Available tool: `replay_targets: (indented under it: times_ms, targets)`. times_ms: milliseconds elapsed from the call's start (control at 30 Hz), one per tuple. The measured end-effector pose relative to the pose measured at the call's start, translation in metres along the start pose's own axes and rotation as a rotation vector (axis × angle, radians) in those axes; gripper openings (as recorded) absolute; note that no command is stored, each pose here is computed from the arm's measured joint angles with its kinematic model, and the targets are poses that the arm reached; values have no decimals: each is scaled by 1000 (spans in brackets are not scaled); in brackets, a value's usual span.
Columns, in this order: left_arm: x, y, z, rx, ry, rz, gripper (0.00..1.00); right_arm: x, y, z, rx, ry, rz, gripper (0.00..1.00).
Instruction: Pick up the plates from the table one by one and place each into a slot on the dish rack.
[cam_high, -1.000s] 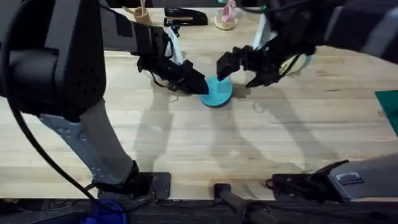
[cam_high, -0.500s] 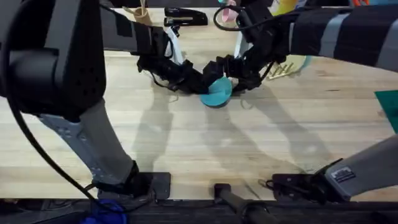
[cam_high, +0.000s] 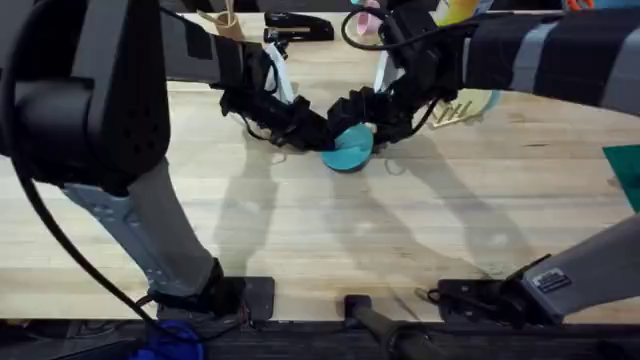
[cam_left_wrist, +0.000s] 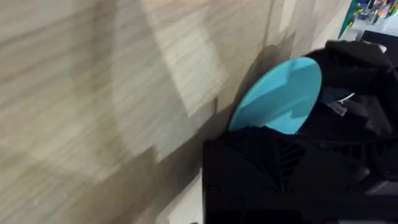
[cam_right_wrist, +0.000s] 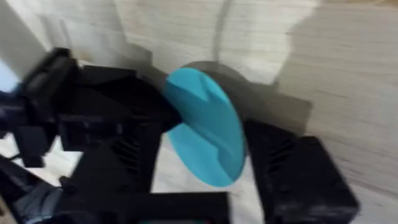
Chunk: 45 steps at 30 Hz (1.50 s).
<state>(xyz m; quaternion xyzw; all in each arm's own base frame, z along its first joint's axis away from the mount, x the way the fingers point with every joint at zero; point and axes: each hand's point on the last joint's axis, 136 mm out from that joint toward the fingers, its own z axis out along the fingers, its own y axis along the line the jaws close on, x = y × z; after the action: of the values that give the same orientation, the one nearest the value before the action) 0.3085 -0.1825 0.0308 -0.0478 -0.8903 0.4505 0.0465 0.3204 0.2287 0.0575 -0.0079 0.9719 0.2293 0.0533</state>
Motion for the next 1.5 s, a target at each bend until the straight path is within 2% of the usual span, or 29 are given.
replay_targets:
  times_ms: [133, 233, 267, 667, 767, 933, 1133, 1300, 1500]
  targets:
    - [0, 0, 0, 0, 0, 0, 42, 1, -6, 5, 23, 9, 13, 439]
    - [-1, 1, -2, 1, -5, -4, 43, -4, -7, -1, -6, 6, 34, 103]
    - [-2, 0, -4, 13, -11, -10, 42, -9, -1, -6, -35, -12, 26, 58]
    - [-3, 0, -7, 22, -17, -16, 41, -12, 6, -9, -49, -26, 3, 39]
    - [-3, -1, -8, 3, -22, -2, 41, -12, 7, -9, -52, -26, -5, 36]
    - [0, -1, -18, -135, -39, 50, 41, -8, 13, -8, -72, -14, -32, 32]
    - [9, -2, -45, -322, -73, 92, 41, 1, 18, -7, -73, 14, -93, 31]
    - [17, -10, -73, -438, -122, 131, 41, 14, 9, -20, -15, 34, -129, 32]
    - [36, -27, -108, -554, -184, 171, 42, 19, -3, -41, 83, 8, -194, 32]
